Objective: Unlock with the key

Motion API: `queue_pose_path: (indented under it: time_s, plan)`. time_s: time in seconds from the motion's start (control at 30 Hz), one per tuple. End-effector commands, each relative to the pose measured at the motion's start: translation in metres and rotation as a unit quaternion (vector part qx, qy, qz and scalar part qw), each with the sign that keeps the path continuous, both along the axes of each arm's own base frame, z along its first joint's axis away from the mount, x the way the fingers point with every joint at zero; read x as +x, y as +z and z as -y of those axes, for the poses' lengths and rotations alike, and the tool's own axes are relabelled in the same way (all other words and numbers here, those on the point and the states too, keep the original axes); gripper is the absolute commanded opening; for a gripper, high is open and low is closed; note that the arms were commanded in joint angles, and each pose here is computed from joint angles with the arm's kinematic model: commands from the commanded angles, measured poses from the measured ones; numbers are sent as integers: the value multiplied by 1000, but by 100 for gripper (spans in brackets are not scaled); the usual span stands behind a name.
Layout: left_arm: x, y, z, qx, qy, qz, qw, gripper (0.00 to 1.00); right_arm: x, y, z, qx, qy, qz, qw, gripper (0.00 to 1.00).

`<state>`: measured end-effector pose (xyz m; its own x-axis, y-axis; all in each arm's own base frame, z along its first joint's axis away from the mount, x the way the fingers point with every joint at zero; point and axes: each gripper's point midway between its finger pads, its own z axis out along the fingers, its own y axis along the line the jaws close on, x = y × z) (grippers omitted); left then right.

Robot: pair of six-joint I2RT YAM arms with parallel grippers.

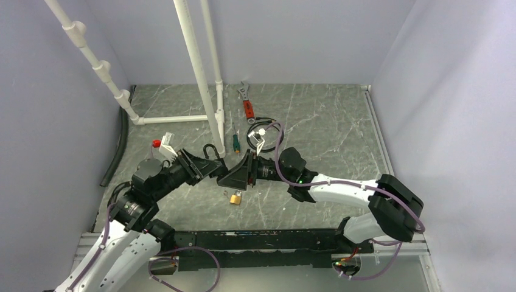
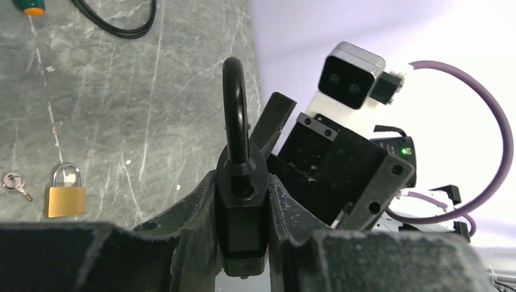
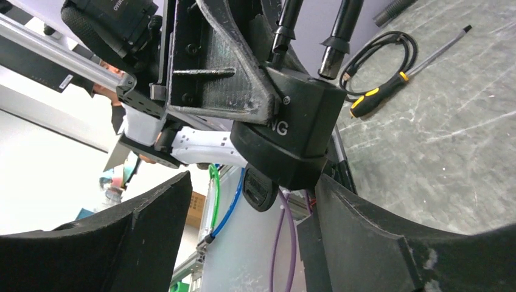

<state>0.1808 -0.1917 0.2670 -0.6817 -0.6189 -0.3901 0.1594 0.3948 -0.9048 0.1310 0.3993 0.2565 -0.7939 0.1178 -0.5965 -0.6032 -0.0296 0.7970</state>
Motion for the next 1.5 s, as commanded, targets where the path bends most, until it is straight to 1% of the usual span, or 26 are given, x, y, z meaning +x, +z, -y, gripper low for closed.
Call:
queue_pose_path:
  time_s: [0.0,0.33,0.5,0.63,0.7,0.77,0.93,1.1,1.13,1.17,1.2,1.27,1.4,1.47]
  plan:
    - [-9,52,3,-48,-23,95,994,0,3,39,-6,56,6,35,998,74]
    - [-17,57,4,-59,-37,118,991,0,18,41,-14,61,-21,26,998,66]
    - [-20,60,3,-62,-40,132,989,0,17,49,-15,80,-12,26,996,65]
    - [-22,61,5,-63,-47,140,987,0,19,51,-15,87,-12,25,996,61]
    - [-21,61,5,-64,-49,144,986,0,19,51,-16,89,-11,22,996,55]
    - [-21,60,5,-65,-48,146,986,0,19,50,-18,87,-6,19,996,47]
    - [-18,57,5,-62,-44,155,985,0,17,49,-20,90,3,14,996,22]
    - [-14,52,4,-51,-37,155,986,0,17,46,-21,77,2,10,997,6]
    - [-14,52,3,-48,-35,157,986,1,18,43,-21,71,1,9,997,5]
    - [-13,50,2,-44,-32,156,986,5,17,43,-20,70,1,13,997,3]
    - [-12,48,1,-38,-27,156,987,10,16,44,-20,70,3,17,997,0]
    - [-9,42,-2,-25,-14,148,989,21,15,44,-19,67,5,22,997,0]
    - [-6,35,-5,-17,-5,145,989,48,17,36,-18,49,-5,20,999,0]
    - [-6,34,-5,-20,-5,147,989,58,18,34,-18,44,-6,19,999,0]
